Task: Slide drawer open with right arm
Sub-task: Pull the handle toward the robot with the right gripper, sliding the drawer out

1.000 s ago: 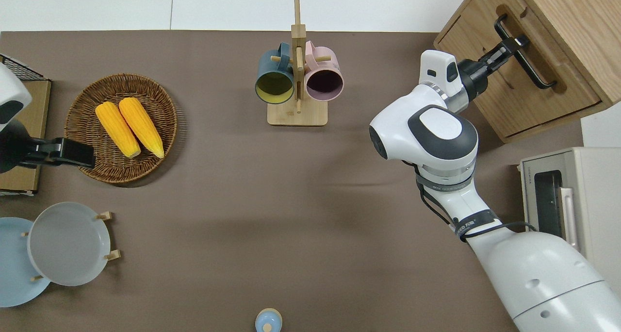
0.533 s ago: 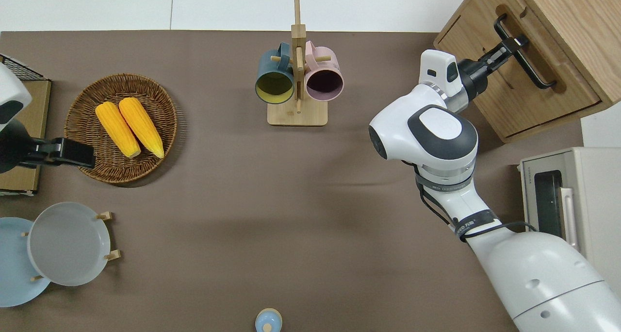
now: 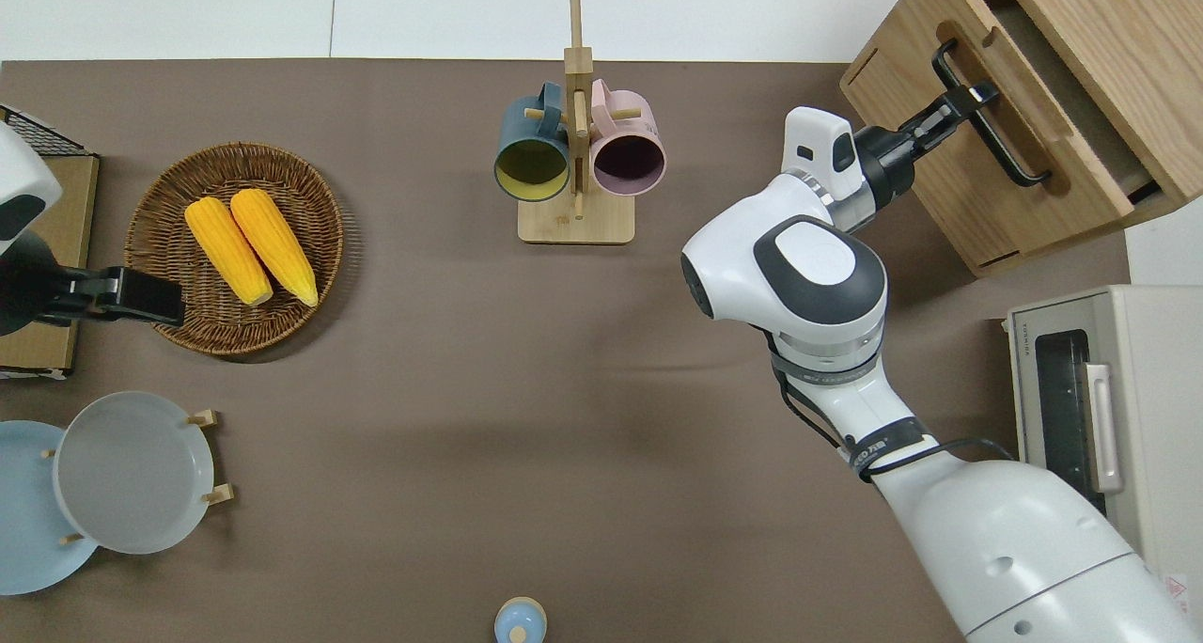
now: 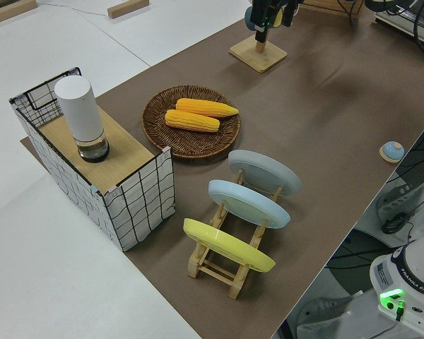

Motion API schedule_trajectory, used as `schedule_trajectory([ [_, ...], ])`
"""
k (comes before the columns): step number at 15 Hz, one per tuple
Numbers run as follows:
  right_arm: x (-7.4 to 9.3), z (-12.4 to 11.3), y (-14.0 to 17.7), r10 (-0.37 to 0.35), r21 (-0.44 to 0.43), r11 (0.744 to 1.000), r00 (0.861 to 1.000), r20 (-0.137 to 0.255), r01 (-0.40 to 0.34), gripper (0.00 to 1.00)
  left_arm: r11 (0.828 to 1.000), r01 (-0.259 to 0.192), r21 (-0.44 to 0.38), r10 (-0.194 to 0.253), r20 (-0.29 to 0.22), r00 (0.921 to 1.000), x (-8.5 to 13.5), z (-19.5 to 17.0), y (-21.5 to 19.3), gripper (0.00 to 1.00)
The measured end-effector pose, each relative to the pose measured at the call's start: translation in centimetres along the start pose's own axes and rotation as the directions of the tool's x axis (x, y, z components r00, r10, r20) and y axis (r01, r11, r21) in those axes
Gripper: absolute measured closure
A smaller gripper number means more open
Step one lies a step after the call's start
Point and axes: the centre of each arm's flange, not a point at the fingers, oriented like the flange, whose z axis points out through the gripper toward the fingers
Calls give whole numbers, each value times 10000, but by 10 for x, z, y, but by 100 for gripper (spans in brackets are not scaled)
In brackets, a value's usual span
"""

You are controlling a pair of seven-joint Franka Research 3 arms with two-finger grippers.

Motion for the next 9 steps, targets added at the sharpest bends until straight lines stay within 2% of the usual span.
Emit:
schedule_trajectory([
  [5,7,-57,2,50,135,9999,9997,242,-53,82,10000,0,0,0,0,10000,0,0,0,0],
  [9,10,-99,1,49,175,9998,9997,233,-53,82,10000,0,0,0,0,10000,0,0,0,0],
])
